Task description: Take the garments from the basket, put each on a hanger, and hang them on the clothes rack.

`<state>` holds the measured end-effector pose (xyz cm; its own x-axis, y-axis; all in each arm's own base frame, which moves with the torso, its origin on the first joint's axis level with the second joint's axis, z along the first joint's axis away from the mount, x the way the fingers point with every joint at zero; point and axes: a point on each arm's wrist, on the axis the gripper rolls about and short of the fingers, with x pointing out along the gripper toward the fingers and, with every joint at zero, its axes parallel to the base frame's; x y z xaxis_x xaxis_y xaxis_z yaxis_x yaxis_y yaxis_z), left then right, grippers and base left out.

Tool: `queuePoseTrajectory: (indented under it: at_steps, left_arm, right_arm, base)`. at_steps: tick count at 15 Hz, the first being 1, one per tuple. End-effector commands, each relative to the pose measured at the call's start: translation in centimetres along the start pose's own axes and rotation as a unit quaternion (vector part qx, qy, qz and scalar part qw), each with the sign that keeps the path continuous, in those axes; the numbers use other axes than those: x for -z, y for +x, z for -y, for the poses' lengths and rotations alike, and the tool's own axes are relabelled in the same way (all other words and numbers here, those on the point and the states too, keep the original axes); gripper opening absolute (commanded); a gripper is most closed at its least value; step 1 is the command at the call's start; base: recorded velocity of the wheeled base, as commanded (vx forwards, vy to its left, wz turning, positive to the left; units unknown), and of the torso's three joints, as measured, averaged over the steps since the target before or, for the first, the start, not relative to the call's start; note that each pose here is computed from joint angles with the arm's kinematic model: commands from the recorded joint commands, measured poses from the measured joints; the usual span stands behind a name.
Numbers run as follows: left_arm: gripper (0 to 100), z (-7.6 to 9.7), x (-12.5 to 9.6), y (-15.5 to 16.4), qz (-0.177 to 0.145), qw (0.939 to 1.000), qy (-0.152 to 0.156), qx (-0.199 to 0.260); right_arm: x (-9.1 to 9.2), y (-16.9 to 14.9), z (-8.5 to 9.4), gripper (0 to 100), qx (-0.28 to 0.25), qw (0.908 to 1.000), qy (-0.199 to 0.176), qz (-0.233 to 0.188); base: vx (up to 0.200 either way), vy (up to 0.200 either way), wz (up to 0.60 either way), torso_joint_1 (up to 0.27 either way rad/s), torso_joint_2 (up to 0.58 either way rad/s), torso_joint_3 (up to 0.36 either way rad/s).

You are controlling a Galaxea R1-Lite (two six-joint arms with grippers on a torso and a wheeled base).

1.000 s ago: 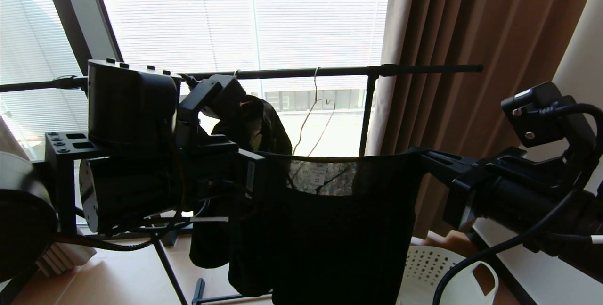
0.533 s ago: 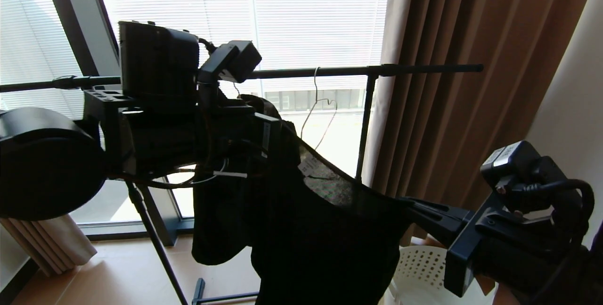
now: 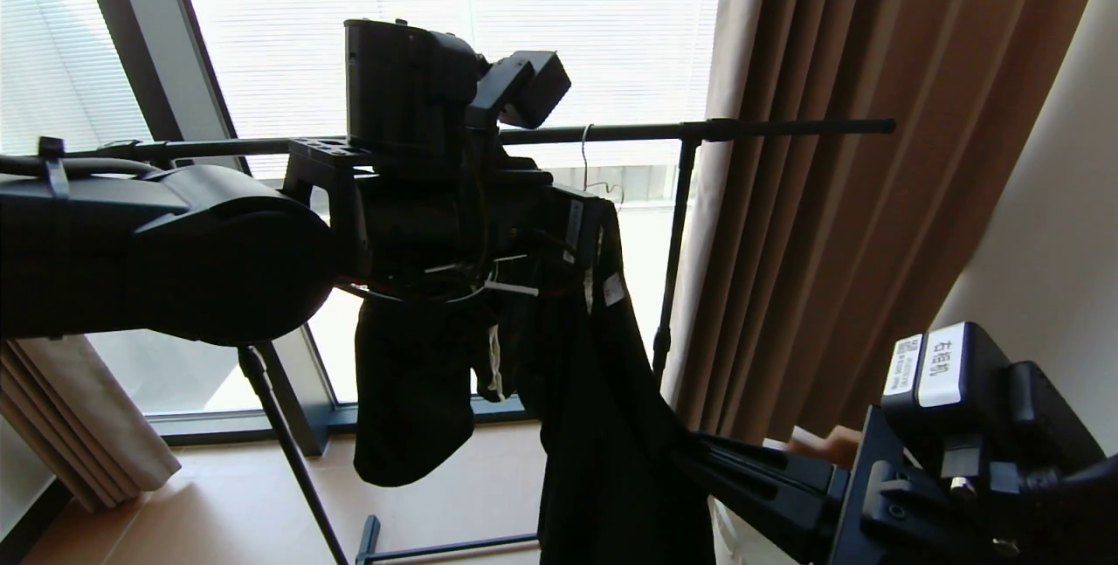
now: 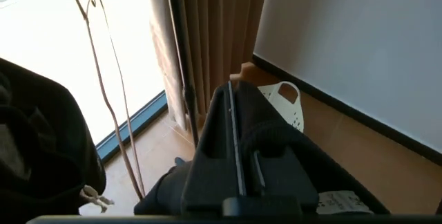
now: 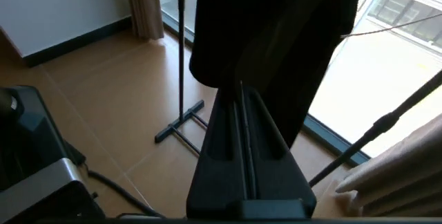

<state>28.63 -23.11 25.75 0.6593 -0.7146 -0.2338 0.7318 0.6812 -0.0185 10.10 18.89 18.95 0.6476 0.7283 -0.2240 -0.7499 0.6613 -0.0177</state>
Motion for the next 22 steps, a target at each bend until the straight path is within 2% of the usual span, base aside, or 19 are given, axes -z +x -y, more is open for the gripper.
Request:
queuePoseTrajectory:
  at_steps: [1, 3, 5, 8, 10, 13, 14, 16, 17, 20, 22]
  left_arm:
    - [0, 0.5, -0.1, 0.5, 0.003, 1.0000, 0.002, 0.007]
    - [0, 0.7, -0.1, 0.5, 0.003, 0.9999, 0.003, 0.010]
    - [0, 1.2, -0.3, 0.5, 0.006, 0.9998, 0.005, 0.020]
    - [0, 1.2, -0.5, 0.3, 0.010, 0.9995, 0.005, 0.030]
    - [0, 0.6, -0.8, -0.5, 0.012, 0.9997, 0.004, 0.019]
    - [0, -0.1, -0.3, -2.8, 0.002, 1.0000, -0.001, 0.004]
    - [0, -0.1, -0.3, -2.9, 0.002, 1.0000, -0.001, 0.004]
    - [0, 0.1, 0.1, -4.7, -0.003, 1.0000, -0.003, 0.001]
    - [0, 0.1, 0.4, -5.0, -0.010, 0.9999, -0.004, 0.001]
    - [0, 0.7, 1.9, -6.6, -0.033, 0.9994, -0.005, 0.005]
    - [0, 0.9, 3.3, -7.0, -0.055, 0.9984, 0.001, 0.011]
  right_arm:
    - [-0.1, 1.9, -1.7, 0, -0.021, 0.9997, 0.009, 0.003]
    - [0.3, 3.0, -2.2, 0, -0.024, 0.9993, 0.024, 0.014]
    - [0.3, 3.9, -2.5, 0, -0.016, 0.9975, 0.060, 0.035]
    - [0.2, 3.2, -1.9, 0, 0.005, 0.9975, 0.059, 0.038]
    - [0.2, 2.6, -0.3, 0, 0.035, 0.9982, 0.045, 0.020]
    - [-0.5, 1.8, 3.3, 0, 0.108, 0.9936, 0.031, -0.004]
    - [-0.6, 1.8, 3.6, 0, 0.114, 0.9930, 0.032, -0.004]
    - [-1.8, 2.1, 6.5, 0, 0.174, 0.9837, 0.047, 0.011]
    - [-2.3, 2.3, 7.3, 0, 0.190, 0.9802, 0.051, 0.017]
    - [-3.1, 3.2, 9.0, 0, 0.219, 0.9731, 0.064, 0.030]
    - [-3.5, 4.6, 9.2, 0, 0.218, 0.9728, 0.068, 0.035]
  base:
    - [0.000, 0.000, 0.00, 0.000, 0.00, 0.000]
    - [0.000, 0.000, 0.00, 0.000, 0.00, 0.000]
    - [0.000, 0.000, 0.00, 0.000, 0.00, 0.000]
    - [0.000, 0.000, 0.00, 0.000, 0.00, 0.000]
    - [0.000, 0.000, 0.00, 0.000, 0.00, 0.000]
    - [0.000, 0.000, 0.00, 0.000, 0.00, 0.000]
    - [0.000, 0.000, 0.00, 0.000, 0.00, 0.000]
    - [0.000, 0.000, 0.00, 0.000, 0.00, 0.000]
    - [0.000, 0.000, 0.00, 0.000, 0.00, 0.000]
    - [0.000, 0.000, 0.00, 0.000, 0.00, 0.000]
    - [0.000, 0.000, 0.00, 0.000, 0.00, 0.000]
